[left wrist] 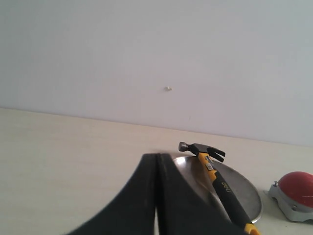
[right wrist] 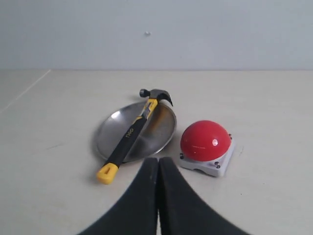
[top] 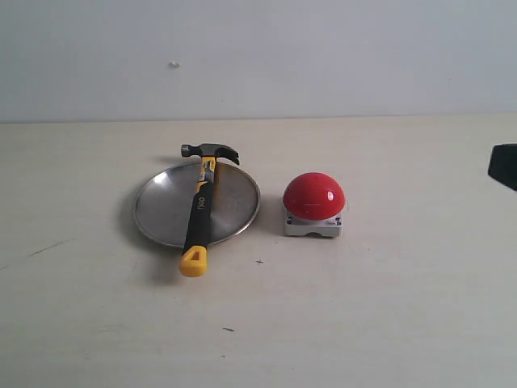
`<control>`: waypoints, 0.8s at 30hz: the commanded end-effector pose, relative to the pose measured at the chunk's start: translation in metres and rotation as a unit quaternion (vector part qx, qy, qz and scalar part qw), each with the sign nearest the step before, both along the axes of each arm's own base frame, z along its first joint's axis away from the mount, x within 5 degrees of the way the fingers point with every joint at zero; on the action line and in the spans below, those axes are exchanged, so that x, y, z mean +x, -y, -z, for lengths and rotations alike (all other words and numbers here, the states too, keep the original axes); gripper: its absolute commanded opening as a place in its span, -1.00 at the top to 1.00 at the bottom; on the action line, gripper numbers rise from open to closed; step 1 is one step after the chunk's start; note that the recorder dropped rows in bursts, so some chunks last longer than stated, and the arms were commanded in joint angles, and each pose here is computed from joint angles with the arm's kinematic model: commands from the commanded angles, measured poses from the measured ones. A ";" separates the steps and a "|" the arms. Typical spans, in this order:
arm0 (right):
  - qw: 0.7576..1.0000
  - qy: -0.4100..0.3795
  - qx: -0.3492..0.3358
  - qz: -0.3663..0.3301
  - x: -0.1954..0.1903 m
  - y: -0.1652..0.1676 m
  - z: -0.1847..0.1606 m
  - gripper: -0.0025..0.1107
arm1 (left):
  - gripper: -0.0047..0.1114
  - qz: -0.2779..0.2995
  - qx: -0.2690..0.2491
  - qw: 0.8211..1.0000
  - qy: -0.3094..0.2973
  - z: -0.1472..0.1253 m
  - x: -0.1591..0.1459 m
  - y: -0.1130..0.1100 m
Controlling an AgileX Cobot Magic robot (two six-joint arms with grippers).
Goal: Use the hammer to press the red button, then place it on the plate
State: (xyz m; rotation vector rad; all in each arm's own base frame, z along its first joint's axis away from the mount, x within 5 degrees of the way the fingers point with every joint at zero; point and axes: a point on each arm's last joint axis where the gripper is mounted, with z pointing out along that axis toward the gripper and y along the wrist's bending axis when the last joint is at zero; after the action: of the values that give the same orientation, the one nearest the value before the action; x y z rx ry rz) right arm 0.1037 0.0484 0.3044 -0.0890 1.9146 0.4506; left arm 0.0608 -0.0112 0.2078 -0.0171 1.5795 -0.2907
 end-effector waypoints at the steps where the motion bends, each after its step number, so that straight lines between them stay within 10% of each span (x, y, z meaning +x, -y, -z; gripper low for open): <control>1: 1.000 0.025 0.012 0.001 -0.010 0.007 -0.005 0.96 | 0.92 -0.001 0.000 1.000 0.002 0.000 0.000 0.000; 12: 0.998 0.063 -0.005 0.027 -0.016 0.019 -0.011 0.96 | 0.92 -0.001 0.000 1.000 0.002 0.000 0.000 0.000; 24: 0.943 0.136 0.026 0.301 -0.049 0.069 -0.022 0.96 | 0.92 -0.001 0.000 1.000 0.002 0.000 0.000 0.000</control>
State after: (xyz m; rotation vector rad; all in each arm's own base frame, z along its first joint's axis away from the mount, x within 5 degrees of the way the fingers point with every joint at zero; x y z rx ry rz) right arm 0.0643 -0.0157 0.3263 0.3814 1.6074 0.1273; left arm 0.0608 -0.0112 0.2078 -0.0171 1.5795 -0.2907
